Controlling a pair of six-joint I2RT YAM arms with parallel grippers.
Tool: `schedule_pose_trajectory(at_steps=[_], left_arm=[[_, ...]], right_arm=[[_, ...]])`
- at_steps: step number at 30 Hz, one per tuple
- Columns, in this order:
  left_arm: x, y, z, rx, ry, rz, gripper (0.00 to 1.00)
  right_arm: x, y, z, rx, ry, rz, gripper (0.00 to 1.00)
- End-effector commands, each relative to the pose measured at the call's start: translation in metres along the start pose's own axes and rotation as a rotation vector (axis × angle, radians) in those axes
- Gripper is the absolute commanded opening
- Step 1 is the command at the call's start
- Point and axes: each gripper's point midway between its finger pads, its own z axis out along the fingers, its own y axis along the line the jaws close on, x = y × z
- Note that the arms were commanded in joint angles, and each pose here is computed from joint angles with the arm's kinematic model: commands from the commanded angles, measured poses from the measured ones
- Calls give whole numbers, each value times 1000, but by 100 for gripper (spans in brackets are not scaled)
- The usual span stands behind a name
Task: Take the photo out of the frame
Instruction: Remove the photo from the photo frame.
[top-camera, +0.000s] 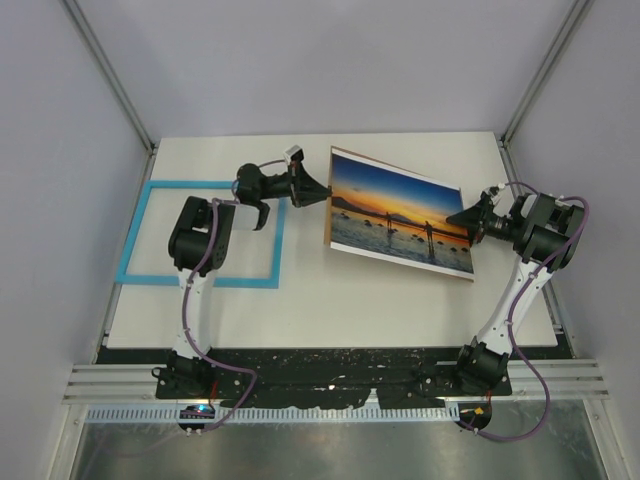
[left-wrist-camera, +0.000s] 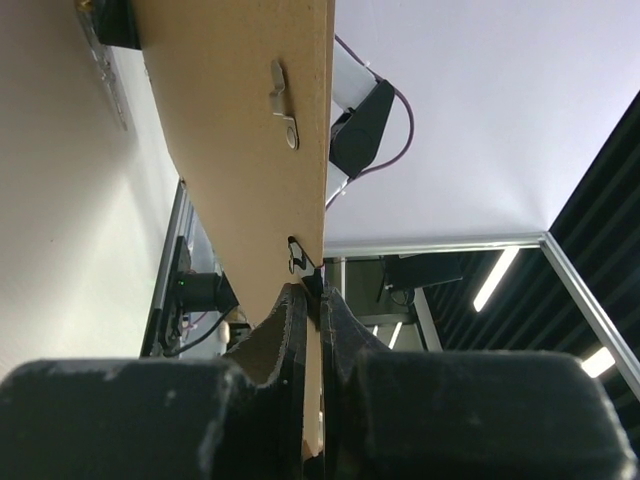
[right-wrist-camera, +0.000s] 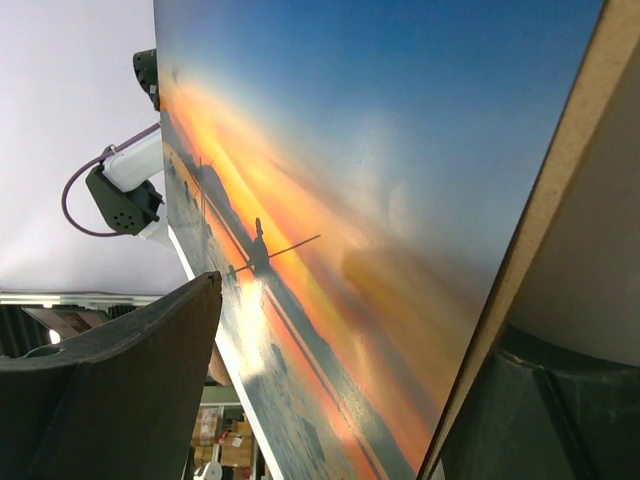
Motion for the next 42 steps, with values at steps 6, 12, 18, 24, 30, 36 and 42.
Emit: schedule_pose_trajectory(at_steps=[6,12,18,24,30,36,42], left_arm=[[1,-98,-27,120,-60,338,0],[1,-100,-31,89,-64,339,0],[-3,-90,-40,42,-76,305,0],[-15,-82,-67,-17,-124,296,0],[-20,-77,-97,-84,-168,296,0],[-19,-61,-117,-175,-196,285,0],[-26,-60,-148,-226,-250,269,0]], right_arm=[[-8,36,-3,-51,-50,93,81],[-11,43,-4,-43,-43,60,80],[-10,44,-2,-37,-32,53,74],[-10,43,-4,-5,-2,33,66],[-13,46,-7,33,28,4,54],[-9,38,-9,69,63,1,35],[-2,22,-16,174,130,-31,23]])
